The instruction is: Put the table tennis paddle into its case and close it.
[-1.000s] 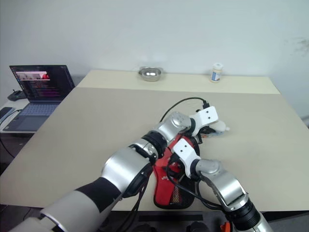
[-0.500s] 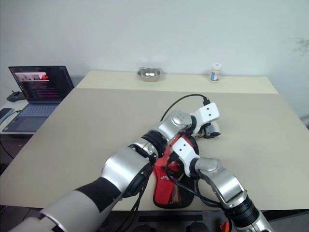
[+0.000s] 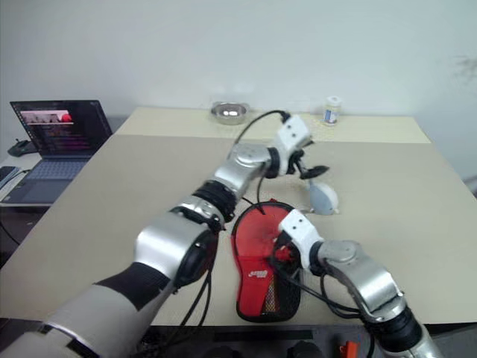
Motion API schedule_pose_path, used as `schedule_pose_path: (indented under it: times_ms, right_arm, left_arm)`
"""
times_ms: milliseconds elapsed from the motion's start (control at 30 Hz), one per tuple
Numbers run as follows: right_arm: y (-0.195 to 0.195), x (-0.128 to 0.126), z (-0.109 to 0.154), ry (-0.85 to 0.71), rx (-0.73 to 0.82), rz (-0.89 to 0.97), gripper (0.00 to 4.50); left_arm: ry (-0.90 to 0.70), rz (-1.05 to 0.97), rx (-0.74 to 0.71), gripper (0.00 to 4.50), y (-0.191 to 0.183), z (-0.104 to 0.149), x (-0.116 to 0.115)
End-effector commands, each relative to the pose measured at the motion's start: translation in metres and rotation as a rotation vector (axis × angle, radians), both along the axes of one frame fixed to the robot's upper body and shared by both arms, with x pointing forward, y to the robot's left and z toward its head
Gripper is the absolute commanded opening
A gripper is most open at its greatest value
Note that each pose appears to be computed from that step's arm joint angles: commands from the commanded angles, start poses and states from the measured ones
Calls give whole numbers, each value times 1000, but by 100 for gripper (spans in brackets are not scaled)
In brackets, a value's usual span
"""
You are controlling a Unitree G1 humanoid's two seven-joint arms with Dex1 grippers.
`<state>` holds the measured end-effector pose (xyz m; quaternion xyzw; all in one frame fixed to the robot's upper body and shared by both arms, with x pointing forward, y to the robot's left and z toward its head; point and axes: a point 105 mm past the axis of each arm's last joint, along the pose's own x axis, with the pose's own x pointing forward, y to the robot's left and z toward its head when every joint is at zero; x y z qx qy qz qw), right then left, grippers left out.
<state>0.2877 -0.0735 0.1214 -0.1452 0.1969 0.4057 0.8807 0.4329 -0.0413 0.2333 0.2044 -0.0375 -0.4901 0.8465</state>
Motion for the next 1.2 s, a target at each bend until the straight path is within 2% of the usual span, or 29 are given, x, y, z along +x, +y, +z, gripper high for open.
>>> schedule_pose_path:
  times_ms: [33, 133, 233, 433, 633, 800, 1033, 1200]
  right_arm:
    - [0, -9, 35, -79, 47, 38, 450]
    - [-2, -18, 50, -103, 74, 61, 450]
    - [-5, -29, 62, -121, 91, 99, 450]
    - [-41, -38, 79, -126, 55, 79, 450]
    - [-91, -17, 83, -187, -71, -104, 450]
    - [-112, 17, 74, -245, -105, -263, 450]
    - [-109, 57, 75, -249, 17, -358, 450]
    - [-106, 77, 77, -227, 70, -376, 450]
  left_arm:
    - [-42, -8, -73, 445, 6, 21, 0]
    - [8, -20, -127, 445, 22, 17, 1]
    - [73, -48, -135, 445, 38, 3, -1]
    - [72, -150, -38, 445, 67, -31, -21]
    - [160, -301, 48, 445, 72, -67, -59]
    - [228, -358, 70, 445, 61, -94, -82]
    - [301, -260, 138, 445, 62, -140, -69]
    - [318, -263, 150, 445, 60, -152, -69]
